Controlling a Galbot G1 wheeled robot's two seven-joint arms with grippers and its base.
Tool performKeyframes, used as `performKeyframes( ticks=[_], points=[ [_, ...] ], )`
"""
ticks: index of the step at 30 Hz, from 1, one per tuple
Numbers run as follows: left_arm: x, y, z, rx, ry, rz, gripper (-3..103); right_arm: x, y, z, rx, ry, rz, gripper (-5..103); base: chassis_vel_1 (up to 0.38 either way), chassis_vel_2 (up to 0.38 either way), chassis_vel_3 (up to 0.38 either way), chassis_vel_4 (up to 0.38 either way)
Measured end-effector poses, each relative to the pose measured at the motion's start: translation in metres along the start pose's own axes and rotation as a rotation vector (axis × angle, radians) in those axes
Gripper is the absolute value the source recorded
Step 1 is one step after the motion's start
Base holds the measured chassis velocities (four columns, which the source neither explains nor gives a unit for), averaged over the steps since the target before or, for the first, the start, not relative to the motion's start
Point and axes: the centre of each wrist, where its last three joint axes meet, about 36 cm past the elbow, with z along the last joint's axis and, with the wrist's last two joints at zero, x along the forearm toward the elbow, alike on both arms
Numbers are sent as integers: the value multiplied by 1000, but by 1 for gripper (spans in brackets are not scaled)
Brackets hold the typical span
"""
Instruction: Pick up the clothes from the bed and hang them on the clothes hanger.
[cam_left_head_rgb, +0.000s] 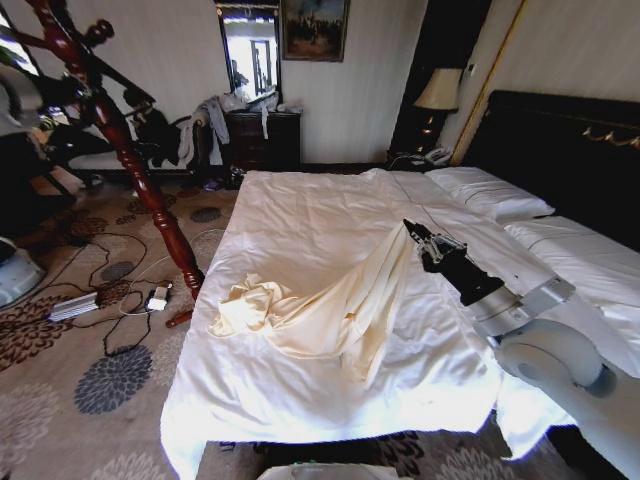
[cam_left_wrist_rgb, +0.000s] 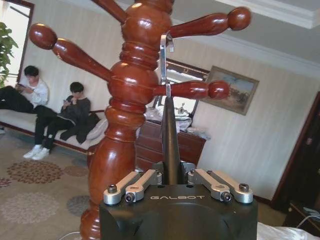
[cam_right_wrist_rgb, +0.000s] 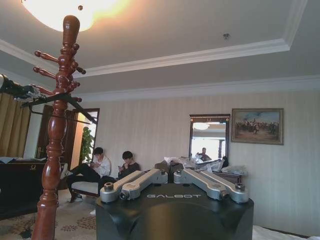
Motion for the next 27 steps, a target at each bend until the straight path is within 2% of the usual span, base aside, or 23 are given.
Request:
performKeyframes(
  ticks=[8,12,14,20,24,25,27],
  points=[
    [22,-11,0,0,-18,66,16,0,0,-1,4,-7,0,0,0,0,0,0],
    [38,-23,2,-19,-30,115,16,0,0,-1,5,-8,0,0,0,0,0,0],
    [52,-35,3,-40,-39,156,16,0,0,-1,5,-9,0,0,0,0,0,0],
    [77,-47,12,-72,-36,217,16,0,-1,-1,4,-9,3,0,0,0,0,0],
    [101,-59,38,-107,-10,314,15,1,-4,2,-3,-6,30,0,0,0,0,0],
    [101,-59,38,-107,-10,314,15,1,-4,2,-3,-6,30,0,0,0,0,0],
    [108,-66,59,-120,5,390,5,2,-4,4,-14,-2,68,0,0,0,0,0]
  ],
)
